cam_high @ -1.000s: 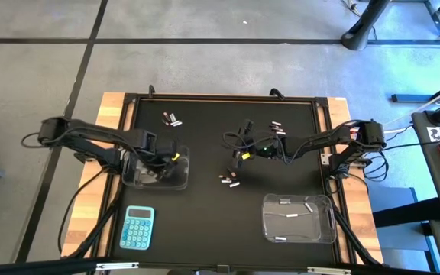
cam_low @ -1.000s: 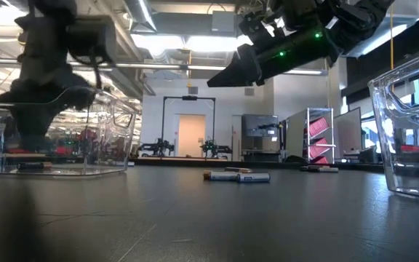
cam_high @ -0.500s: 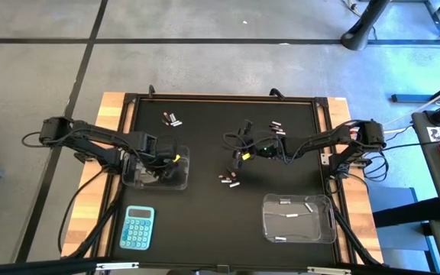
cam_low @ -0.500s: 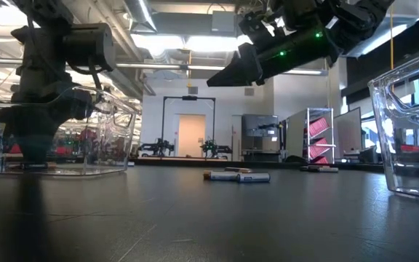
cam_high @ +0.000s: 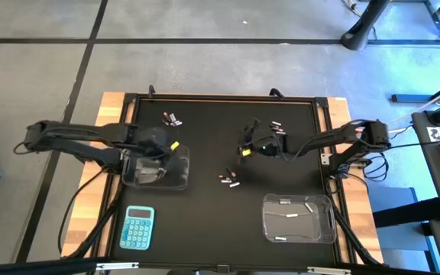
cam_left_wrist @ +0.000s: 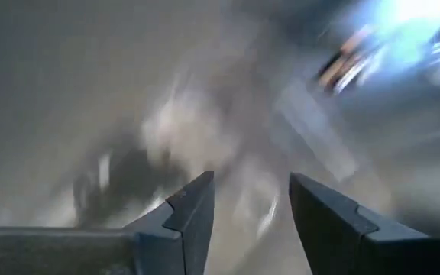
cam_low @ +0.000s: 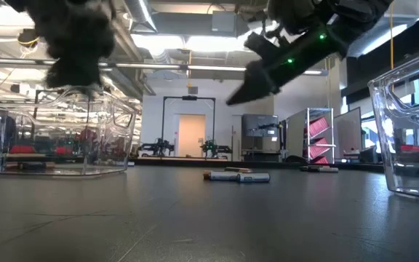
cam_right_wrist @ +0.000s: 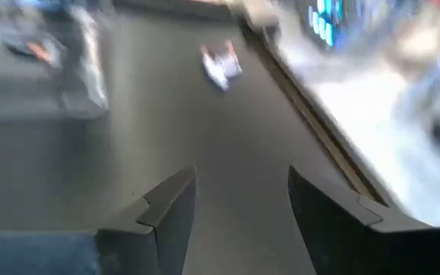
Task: Sort batteries
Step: Put the white battery into the right transparent bin
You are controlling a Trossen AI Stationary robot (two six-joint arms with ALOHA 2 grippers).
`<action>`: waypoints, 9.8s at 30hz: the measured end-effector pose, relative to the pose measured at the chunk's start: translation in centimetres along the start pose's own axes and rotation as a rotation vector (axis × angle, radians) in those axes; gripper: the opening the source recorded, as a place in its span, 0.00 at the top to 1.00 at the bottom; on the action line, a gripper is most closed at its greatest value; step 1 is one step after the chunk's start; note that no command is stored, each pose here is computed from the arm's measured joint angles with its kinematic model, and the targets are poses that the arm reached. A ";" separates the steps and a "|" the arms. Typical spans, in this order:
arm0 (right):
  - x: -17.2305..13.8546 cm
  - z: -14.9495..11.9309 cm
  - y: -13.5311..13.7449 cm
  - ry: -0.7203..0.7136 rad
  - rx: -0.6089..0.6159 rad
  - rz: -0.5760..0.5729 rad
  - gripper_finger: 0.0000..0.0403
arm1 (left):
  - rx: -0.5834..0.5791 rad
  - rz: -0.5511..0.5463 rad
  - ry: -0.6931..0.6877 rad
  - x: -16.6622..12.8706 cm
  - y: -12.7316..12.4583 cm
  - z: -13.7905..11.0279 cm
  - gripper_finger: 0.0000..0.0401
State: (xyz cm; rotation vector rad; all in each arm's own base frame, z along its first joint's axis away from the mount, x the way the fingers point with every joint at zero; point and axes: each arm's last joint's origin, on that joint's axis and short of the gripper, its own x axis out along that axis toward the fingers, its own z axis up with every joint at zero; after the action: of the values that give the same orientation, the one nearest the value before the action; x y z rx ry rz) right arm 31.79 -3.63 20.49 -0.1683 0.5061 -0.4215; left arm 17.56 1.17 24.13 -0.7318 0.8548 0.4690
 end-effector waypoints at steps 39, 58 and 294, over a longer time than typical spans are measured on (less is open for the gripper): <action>-3.3 -12.9 -11.4 0.974 0.191 0.030 0.59 | 0.384 0.053 -0.397 -2.1 -1.0 1.4 0.63; -3.4 -11.7 -11.3 0.992 0.175 0.191 0.78 | 0.366 0.049 -0.397 -2.1 -1.0 1.4 0.63; -23.3 2.2 13.2 0.843 0.771 0.435 0.94 | 0.963 -0.144 -0.532 7.4 -7.7 2.9 0.52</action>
State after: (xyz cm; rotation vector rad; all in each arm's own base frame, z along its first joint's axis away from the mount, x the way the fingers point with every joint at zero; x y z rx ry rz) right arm 19.05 18.38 29.05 0.8894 1.1346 -0.2176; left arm 28.22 -1.19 22.37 0.2235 0.4268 0.0696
